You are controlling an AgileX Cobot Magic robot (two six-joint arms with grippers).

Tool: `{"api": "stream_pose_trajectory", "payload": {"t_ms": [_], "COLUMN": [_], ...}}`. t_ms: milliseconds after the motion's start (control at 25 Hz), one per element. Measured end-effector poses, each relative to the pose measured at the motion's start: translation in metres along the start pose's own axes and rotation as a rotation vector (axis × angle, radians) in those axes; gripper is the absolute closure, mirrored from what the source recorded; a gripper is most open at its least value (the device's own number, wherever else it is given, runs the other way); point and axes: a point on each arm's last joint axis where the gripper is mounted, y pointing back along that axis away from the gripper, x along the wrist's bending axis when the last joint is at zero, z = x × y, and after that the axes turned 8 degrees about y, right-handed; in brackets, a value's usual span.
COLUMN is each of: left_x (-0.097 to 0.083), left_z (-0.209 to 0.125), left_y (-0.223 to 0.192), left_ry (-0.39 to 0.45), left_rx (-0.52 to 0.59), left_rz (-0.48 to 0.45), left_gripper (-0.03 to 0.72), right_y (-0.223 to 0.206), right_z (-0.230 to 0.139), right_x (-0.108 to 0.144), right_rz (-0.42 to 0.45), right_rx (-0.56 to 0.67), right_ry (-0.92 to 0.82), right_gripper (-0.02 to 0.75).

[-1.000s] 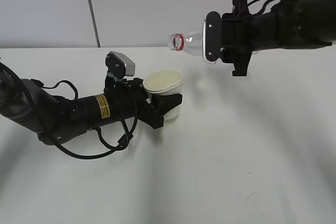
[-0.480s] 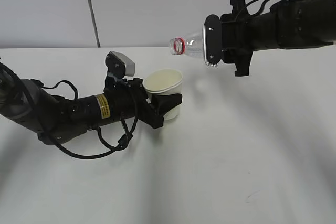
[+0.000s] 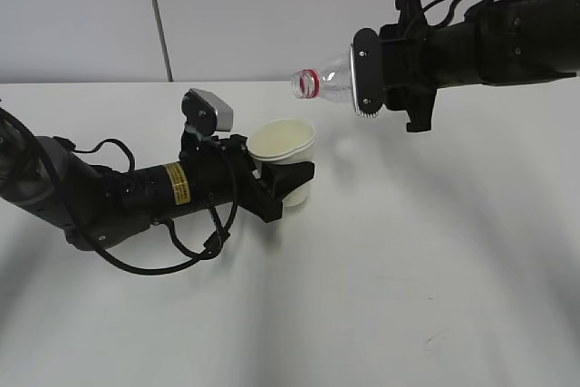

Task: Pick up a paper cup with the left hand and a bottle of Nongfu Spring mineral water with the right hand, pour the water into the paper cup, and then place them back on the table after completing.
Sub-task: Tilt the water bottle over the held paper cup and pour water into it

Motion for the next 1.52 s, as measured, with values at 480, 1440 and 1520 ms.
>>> {"api": "stream_pose_trajectory", "payload": {"t_ms": [480, 1440, 1520], "left_x": [0.0, 0.0, -0.0003], "left_z": [0.0, 0.0, -0.0002], "left_y": [0.0, 0.0, 0.0], "left_ry": [0.0, 0.001, -0.001], "left_rx": [0.0, 0.0, 0.002], "left_rz": [0.0, 0.0, -0.003], "left_gripper": [0.288, 0.288, 0.288], "right_y": [0.0001, 0.0001, 0.0001], "right_z": [0.0074, 0.0049, 0.0047], "right_x": [-0.0007, -0.0005, -0.0005], "right_rz": [0.0, 0.003, 0.003], "right_rx": [-0.006, 0.021, 0.023], "right_ry": [0.037, 0.101, 0.105], "right_gripper": [0.309, 0.309, 0.309]}}
